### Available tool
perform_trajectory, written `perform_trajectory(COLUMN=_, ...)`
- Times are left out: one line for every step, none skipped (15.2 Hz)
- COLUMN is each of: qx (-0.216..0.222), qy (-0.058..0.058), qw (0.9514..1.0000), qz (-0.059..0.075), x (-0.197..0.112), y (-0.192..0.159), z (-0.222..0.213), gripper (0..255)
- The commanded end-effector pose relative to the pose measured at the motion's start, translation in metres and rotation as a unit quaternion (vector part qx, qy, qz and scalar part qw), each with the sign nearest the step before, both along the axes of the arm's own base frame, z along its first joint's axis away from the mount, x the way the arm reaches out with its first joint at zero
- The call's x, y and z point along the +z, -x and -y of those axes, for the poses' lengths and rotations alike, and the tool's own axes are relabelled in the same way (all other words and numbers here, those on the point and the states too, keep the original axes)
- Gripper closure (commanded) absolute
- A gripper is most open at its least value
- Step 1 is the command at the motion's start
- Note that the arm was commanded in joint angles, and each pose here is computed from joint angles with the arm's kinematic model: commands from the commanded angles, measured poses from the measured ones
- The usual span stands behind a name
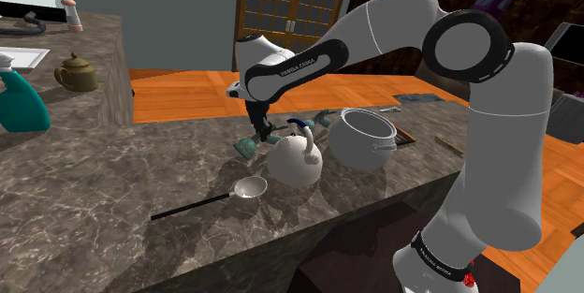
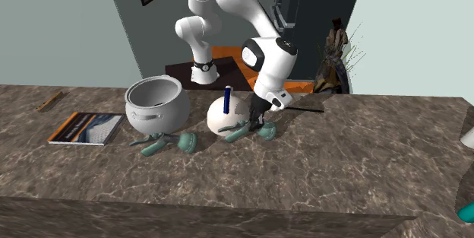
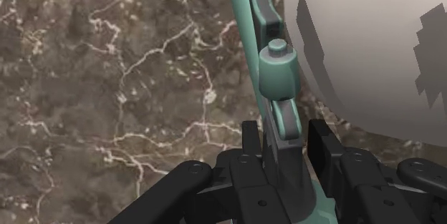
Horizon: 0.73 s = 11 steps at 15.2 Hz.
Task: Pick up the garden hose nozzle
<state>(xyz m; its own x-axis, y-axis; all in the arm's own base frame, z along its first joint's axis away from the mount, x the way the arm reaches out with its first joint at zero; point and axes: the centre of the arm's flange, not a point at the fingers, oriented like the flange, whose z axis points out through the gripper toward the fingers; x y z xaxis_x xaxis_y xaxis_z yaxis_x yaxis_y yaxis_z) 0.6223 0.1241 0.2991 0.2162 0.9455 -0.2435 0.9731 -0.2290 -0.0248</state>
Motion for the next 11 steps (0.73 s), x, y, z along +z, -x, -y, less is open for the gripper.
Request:
perform_trajectory(qx=0.000, qy=0.000, qw=1.0000, qz=-0.001, x=-0.001, y=0.000, z=0.000, gripper=255)
perform_trajectory(qx=0.000, qy=0.000, qw=1.0000, qz=-0.001, x=0.004, y=0.000, z=0.000, gripper=255)
perform_trajectory(qx=0.000, qy=0.000, qw=1.0000, qz=-0.001, x=0.010, y=0.000, z=0.000, gripper=255)
perform_trajectory(qx=0.000, qy=0.000, qw=1.0000, qz=-0.001, x=0.015, y=0.000, z=0.000, gripper=255)
perform_trajectory(qx=0.000, qy=0.000, qw=1.0000, qz=-0.001, x=0.020, y=0.000, z=0.000, gripper=255)
perform_trajectory(qx=0.000, qy=0.000, qw=1.0000, qz=-0.001, x=0.025, y=0.000, z=0.000, gripper=255)
perform_trajectory(qx=0.000, qy=0.000, qw=1.0000, qz=-0.001, x=0.031, y=0.000, z=0.000, gripper=255)
perform_trajectory(qx=0.000, qy=0.000, qw=1.0000, qz=-0.001, x=0.036, y=0.000, z=0.000, gripper=255)
perform_trajectory(qx=0.000, qy=0.000, qw=1.0000, qz=-0.001, x=0.041, y=0.000, z=0.000, gripper=255)
perform_trajectory(qx=0.000, qy=0.000, qw=1.0000, qz=-0.001, x=0.047, y=0.000, z=0.000, gripper=255)
perform_trajectory(qx=0.000, qy=0.000, qw=1.0000, qz=-0.001, x=0.052, y=0.000, z=0.000, gripper=255)
